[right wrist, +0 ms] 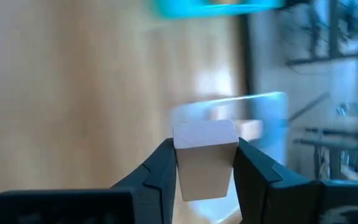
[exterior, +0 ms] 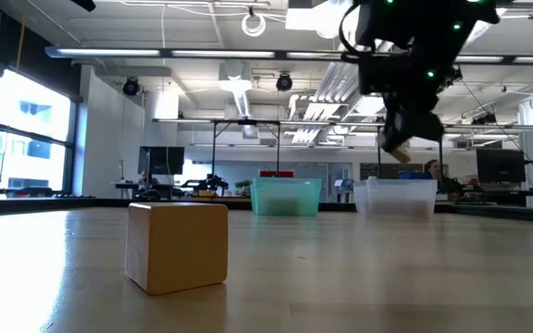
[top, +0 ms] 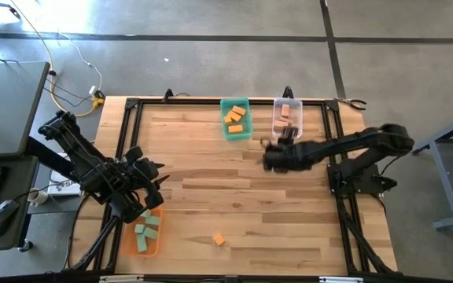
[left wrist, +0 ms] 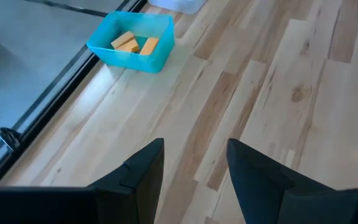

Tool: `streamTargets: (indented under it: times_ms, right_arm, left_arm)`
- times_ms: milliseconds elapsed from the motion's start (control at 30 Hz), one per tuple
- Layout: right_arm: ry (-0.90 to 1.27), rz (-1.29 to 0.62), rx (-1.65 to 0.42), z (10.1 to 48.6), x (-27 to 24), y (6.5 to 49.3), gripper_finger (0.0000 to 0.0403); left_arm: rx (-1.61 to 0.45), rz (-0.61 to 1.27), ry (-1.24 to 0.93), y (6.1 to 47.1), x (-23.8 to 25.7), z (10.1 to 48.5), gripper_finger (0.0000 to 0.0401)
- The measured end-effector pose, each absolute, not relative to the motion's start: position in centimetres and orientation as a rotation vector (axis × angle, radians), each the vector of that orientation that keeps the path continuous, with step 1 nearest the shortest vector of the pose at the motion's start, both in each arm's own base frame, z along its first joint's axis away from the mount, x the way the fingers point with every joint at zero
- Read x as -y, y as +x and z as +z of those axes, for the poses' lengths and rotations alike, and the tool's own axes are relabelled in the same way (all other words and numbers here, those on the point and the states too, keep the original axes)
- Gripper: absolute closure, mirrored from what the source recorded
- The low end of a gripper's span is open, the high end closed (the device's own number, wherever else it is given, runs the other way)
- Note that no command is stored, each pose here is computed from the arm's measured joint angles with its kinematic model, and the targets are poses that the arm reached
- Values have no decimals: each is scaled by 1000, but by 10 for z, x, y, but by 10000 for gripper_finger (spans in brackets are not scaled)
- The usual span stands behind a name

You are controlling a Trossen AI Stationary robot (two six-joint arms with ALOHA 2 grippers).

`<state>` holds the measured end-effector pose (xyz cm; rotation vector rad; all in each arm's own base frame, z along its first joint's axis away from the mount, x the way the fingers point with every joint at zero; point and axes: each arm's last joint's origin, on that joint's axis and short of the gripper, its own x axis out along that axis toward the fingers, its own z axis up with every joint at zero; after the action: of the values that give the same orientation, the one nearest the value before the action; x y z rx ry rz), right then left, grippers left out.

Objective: Sort & place blocks by color
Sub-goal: Put the brown block into the transparent bin

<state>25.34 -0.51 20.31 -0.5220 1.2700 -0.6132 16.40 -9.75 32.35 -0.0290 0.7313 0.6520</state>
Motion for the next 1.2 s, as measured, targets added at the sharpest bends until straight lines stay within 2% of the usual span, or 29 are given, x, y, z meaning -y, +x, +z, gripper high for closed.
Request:
streamTargets:
  times_ms: [233,333,500,767,1000,1200]
  right_arm:
    - [-347,-926,-1034,236,64,249,303]
    - [-234,-996,-952,244,91,246,303]
    - [35,-1003,-886,241,132,237,302]
    - [365,-974,-941,215,179,217,302]
    - [484,-925,-1028,195,191,212,297]
    - [432,-890,-1075,191,190,214,244]
  left_arm:
    - [-740,642,-5,164,97,323,240]
    - [-732,646,-1,164,97,324,240]
    - [-720,652,5,164,97,324,240]
    - [-691,666,33,165,96,325,237]
    - [-718,679,40,168,91,324,225]
    - [-749,676,58,174,85,324,189]
